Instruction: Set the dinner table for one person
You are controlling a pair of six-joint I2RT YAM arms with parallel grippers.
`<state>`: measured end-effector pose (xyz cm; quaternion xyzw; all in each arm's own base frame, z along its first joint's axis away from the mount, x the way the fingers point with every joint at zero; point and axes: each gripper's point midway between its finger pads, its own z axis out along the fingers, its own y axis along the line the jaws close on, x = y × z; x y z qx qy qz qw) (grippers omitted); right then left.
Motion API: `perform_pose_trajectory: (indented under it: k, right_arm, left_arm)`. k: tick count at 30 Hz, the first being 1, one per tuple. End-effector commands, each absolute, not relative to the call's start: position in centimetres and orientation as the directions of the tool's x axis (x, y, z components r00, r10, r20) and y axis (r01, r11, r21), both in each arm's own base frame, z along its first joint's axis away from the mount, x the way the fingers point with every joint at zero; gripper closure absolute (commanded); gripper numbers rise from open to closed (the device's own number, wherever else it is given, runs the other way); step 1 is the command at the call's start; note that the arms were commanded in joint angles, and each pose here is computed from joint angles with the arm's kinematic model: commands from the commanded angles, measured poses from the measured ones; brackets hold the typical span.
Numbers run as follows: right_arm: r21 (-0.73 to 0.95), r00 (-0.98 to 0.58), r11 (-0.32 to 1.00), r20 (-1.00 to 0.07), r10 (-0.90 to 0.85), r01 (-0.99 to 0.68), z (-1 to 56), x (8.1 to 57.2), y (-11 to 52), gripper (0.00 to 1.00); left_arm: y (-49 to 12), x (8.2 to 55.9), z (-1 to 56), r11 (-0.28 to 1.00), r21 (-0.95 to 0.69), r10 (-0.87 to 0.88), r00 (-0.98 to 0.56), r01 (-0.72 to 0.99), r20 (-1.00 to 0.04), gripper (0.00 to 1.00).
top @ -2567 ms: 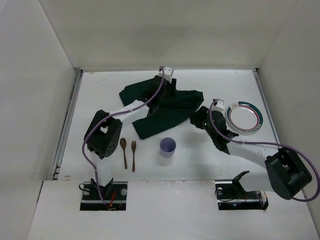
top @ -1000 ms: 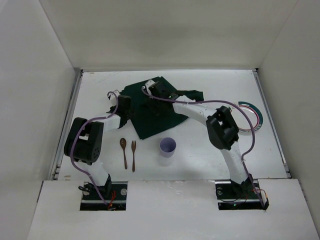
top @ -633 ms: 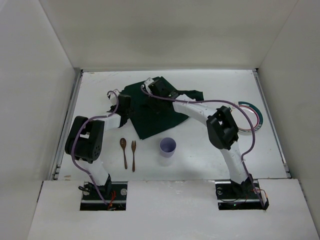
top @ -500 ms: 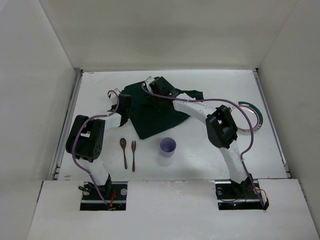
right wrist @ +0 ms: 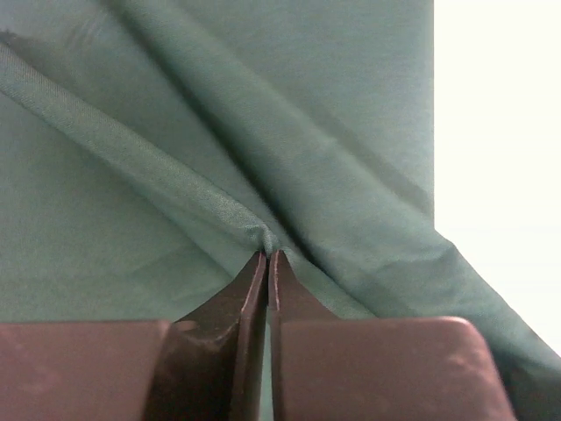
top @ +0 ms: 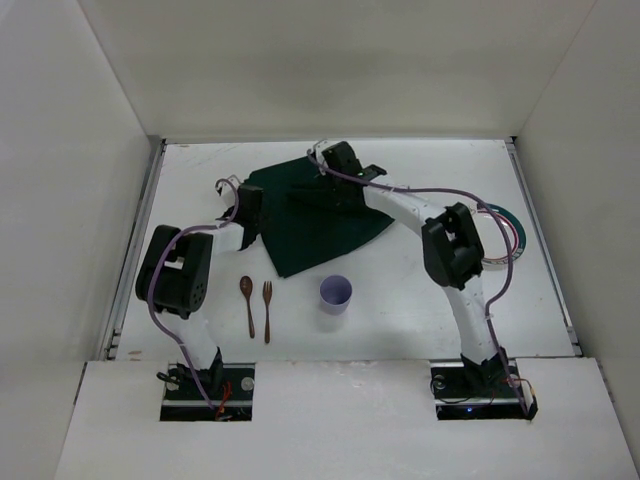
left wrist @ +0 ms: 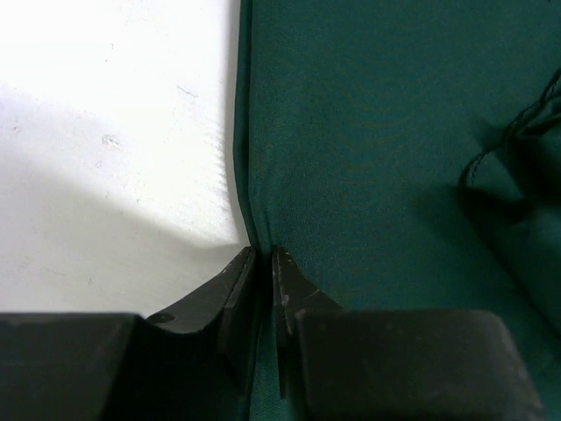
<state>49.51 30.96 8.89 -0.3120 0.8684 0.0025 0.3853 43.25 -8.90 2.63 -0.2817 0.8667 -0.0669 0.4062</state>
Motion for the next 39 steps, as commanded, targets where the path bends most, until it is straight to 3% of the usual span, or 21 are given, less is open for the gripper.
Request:
perform_pose_trajectory:
  k: [1, 8, 16, 19, 22, 24, 31, 39]
  right_arm:
    - [-0.075, -0.484, 0.915, -0.83, -0.277, -0.395, 16.5, 52.8, 27.4, 0.94]
    - [0.075, -0.441, 0.997, -0.896, 0.055, -0.028, 20.2, 57.4, 16.8, 0.92]
    - [0.204, -0.464, 0.926, -0.818, 0.339, 0.317, 15.3, 57.3, 7.9, 0.86]
    - [0.235, -0.463, 0.911, -0.801, 0.38, 0.34, 14.9, 56.3, 7.4, 0.7]
    - [0.245, -0.449, 0.912, -0.809, 0.379, 0.329, 15.5, 55.1, 7.4, 0.49]
    - [0.254, -0.466, 0.926, -0.807, 0.362, 0.28, 15.5, 53.7, 9.3, 0.42]
    - [0.339, -0.526, 0.896, -0.726, 0.443, 0.287, 10.5, 48.2, 11.5, 0.34]
    - [0.393, -0.614, 0.872, -0.622, 0.486, 0.292, 6.4, 44.0, 12.5, 0.38]
  left_arm:
    - [-8.3, 44.7, 3.2, 0.81, -0.375, -0.574, -0.482, -0.45, -0.662, 0.91]
    - [-5.6, 47.6, 4.2, 0.77, -0.399, -0.617, -0.42, -0.498, -0.666, 0.97]
    - [-2.5, 51.0, 5.5, 0.754, -0.38, -0.62, -0.389, -0.536, -0.681, 0.97]
    - [-2.1, 52.1, 6.1, 0.768, -0.364, -0.601, -0.395, -0.527, -0.695, 0.92]
    - [-2.3, 53.0, 6.4, 0.786, -0.342, -0.577, -0.411, -0.516, -0.706, 0.74]
    - [-2.0, 52.9, 6.7, 0.786, -0.328, -0.568, -0.406, -0.524, -0.716, 0.63]
    - [-0.3, 50.6, 7.0, 0.772, -0.285, -0.547, -0.366, -0.567, -0.753, 0.56]
    - [-2.8, 50.7, 4.8, 0.79, -0.294, -0.552, -0.415, -0.539, -0.723, 0.65]
